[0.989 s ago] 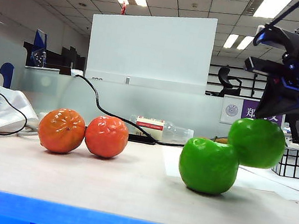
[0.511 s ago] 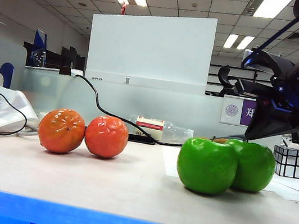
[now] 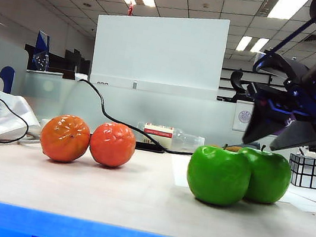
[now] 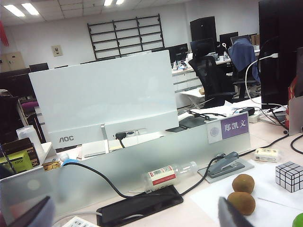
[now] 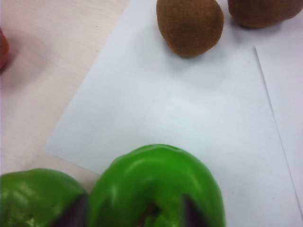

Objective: Put the same fruits together.

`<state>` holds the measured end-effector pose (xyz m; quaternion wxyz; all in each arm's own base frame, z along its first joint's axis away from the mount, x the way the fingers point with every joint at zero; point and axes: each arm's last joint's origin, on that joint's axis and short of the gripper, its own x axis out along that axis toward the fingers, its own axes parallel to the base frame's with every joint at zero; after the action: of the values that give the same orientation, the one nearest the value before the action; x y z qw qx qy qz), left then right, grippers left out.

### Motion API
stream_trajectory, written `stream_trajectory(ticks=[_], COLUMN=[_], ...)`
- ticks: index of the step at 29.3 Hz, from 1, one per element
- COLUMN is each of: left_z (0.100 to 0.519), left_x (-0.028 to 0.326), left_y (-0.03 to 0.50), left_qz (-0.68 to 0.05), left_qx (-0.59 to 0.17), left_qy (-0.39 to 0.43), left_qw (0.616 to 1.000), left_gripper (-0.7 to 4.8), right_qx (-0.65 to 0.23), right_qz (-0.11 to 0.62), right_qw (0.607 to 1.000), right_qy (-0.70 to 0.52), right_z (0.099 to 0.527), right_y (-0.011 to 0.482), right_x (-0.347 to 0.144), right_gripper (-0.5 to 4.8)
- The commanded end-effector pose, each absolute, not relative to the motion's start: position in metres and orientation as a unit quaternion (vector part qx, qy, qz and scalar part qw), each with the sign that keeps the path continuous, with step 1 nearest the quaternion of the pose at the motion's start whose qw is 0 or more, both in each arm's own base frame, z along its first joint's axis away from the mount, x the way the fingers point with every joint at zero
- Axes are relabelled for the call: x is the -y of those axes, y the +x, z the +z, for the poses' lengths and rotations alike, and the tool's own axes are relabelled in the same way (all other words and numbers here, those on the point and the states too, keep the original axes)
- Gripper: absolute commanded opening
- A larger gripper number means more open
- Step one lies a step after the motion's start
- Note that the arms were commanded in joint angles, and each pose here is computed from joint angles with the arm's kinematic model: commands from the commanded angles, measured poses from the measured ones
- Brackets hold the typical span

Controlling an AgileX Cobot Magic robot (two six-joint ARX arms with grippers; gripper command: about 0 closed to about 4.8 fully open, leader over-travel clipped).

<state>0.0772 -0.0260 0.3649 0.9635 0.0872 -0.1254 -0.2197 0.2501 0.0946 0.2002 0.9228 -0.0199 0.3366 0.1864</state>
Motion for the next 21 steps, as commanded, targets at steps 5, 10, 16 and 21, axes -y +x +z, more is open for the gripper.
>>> stream_trajectory(ticks=[5, 10, 16, 21], left_z=[0.367, 0.367, 0.367, 0.367], left_x=[0.026, 0.026, 0.026, 0.026], left_y=[0.076, 0.076, 0.076, 0.076], left_qz=[-0.22, -0.22, -0.22, -0.22], left_qx=[0.132, 0.131, 0.128, 0.127], left_qy=[0.087, 0.087, 0.087, 0.087], left_qw=[0.963, 0.963, 0.963, 0.963], left_gripper=[4.79, 4.79, 4.79, 4.79], right_qx=[-0.328, -0.316, -0.29, -0.259], right_qz=[0.19, 0.193, 0.193, 0.196], right_qw=[0.925, 0.929, 0.937, 0.946], right_qy=[-0.019, -0.016, -0.004, 0.002], right_z=[0.203, 0.205, 0.212, 0.227], right_y=[0.251, 0.252, 0.254, 0.249], right_x=[-0.095, -0.096, -0.096, -0.095], right_gripper=[4.1, 4.77, 4.79, 4.79])
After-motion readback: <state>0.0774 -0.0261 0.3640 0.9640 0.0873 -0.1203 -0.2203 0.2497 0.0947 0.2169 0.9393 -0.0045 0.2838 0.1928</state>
